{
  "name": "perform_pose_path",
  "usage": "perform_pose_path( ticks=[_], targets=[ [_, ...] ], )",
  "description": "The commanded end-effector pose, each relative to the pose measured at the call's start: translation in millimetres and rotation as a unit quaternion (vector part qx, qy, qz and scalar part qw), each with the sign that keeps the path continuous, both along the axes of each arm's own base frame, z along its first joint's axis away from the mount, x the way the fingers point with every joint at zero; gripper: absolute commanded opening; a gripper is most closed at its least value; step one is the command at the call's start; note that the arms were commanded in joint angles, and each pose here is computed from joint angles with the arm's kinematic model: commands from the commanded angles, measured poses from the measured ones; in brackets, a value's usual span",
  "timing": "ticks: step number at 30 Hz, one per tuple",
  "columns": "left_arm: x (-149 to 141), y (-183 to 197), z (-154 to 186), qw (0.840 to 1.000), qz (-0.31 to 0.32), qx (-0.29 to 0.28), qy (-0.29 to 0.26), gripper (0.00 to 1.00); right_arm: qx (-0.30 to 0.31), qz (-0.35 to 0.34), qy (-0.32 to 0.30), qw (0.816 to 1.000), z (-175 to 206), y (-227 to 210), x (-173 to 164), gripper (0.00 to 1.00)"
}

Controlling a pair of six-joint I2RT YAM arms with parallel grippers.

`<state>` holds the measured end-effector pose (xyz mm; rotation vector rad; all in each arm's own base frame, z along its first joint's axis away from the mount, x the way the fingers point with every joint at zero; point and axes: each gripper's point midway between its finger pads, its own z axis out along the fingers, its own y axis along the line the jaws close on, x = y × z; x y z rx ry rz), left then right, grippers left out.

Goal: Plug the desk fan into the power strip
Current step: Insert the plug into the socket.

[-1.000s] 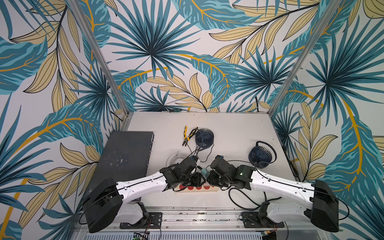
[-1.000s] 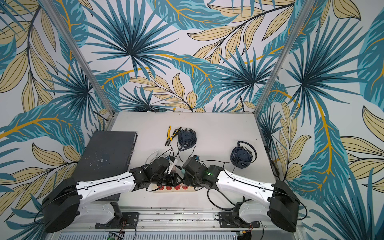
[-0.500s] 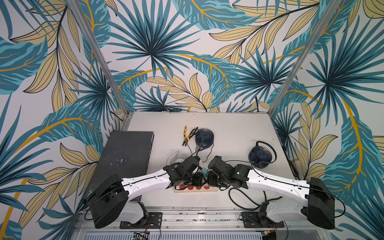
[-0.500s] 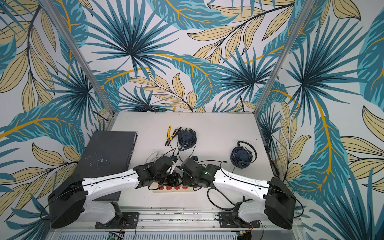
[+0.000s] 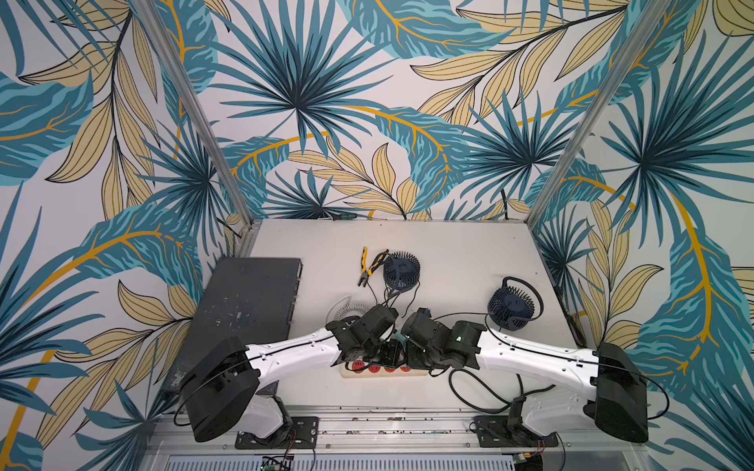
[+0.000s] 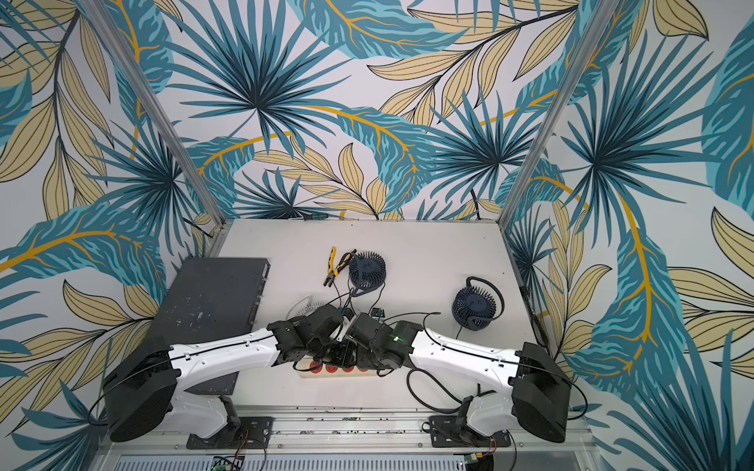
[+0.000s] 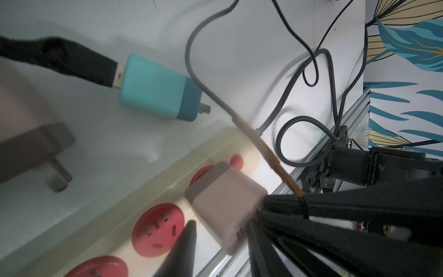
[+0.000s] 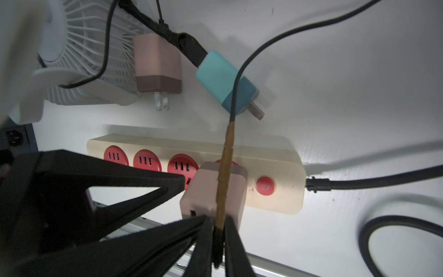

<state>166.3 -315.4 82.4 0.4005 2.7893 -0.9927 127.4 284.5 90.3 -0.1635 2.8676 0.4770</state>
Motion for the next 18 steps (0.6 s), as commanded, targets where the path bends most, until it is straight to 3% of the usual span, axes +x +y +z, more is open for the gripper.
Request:
perform_pose_path(
  ticks=[1,4,7,11,15,18],
  targets=[
    [-5.2,26.0,-37.6,0.997,0.006,0.082,0.012,0.38,-0.075,-0.004,0.044,0.996,-58.2,-28.6,-19.3,0.07],
    [-5.3,27.6,-40.3,0.996,0.008,0.084,0.012,0.38,-0.063,-0.012,0.033,0.997,-56.4,-28.1,-15.8,0.08],
    [-0.7,26.6,-28.5,0.997,0.011,0.077,-0.011,0.39,-0.049,-0.021,-0.002,0.999,-39.2,-29.6,-5.8,0.15],
    [11.7,36.2,7.5,0.994,0.023,0.072,-0.072,0.53,-0.011,-0.035,-0.057,0.998,-3.0,-31.3,8.6,0.26],
    [23.2,60.2,43.6,0.988,0.047,0.079,-0.127,0.64,0.031,-0.041,-0.112,0.992,40.1,-27.5,23.2,0.48],
    [28.2,81.1,63.9,0.982,0.07,0.074,-0.158,0.72,0.059,-0.038,-0.155,0.985,75.5,-19.2,35.8,0.51]
  ],
)
